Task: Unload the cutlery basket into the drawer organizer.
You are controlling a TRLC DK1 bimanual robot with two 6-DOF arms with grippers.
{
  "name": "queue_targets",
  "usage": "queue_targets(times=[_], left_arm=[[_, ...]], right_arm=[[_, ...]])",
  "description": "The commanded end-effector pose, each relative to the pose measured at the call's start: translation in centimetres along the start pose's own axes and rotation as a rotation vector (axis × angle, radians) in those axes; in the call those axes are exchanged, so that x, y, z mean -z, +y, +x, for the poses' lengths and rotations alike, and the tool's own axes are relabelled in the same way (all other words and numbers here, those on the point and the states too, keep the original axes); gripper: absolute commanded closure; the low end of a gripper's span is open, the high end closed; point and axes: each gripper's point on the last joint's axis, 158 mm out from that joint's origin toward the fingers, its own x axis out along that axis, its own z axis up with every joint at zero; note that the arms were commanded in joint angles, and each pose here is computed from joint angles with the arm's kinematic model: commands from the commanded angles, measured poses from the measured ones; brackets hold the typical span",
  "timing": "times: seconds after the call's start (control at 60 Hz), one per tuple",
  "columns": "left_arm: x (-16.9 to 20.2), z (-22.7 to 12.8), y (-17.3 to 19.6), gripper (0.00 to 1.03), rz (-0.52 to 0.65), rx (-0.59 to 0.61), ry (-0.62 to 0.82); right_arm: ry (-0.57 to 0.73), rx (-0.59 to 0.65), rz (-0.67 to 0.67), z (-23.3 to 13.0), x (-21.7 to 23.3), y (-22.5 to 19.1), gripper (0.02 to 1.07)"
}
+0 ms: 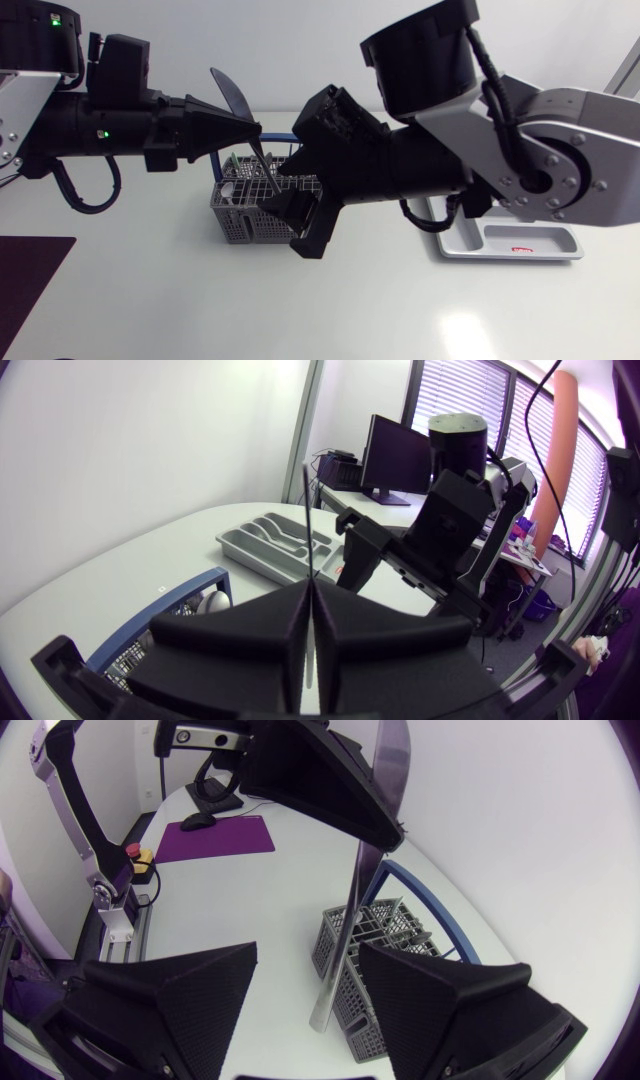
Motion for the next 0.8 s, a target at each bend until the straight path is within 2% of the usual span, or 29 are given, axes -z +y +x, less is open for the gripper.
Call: queue_targets(times=[0.0, 0.083, 0.233, 0.783], left_arm=[[-0.7, -0.1, -0.1, 0.99, 0.001, 0.025, -0.012], [-0.6, -0.1, -0.3, 0.99, -0.001, 0.032, -0.01], [-0.7, -0.3, -0.6, 0.99, -0.008, 0.048, -0.009], [-1.7, -0.4, -1.5, 0.99, -0.005, 0.07, -0.008]], right_arm=[[0.02, -0.02, 0.035, 0.7, 0.3, -0.1, 0.5], [0.019, -0.035, 0.039, 1.0, 0.3, -0.1, 0.61], [0.025, -0.049, 0.049, 1.2, 0.7, -0.2, 0.71], [0.047, -0.088, 0.073, 1.9, 2.0, 0.2, 0.75]])
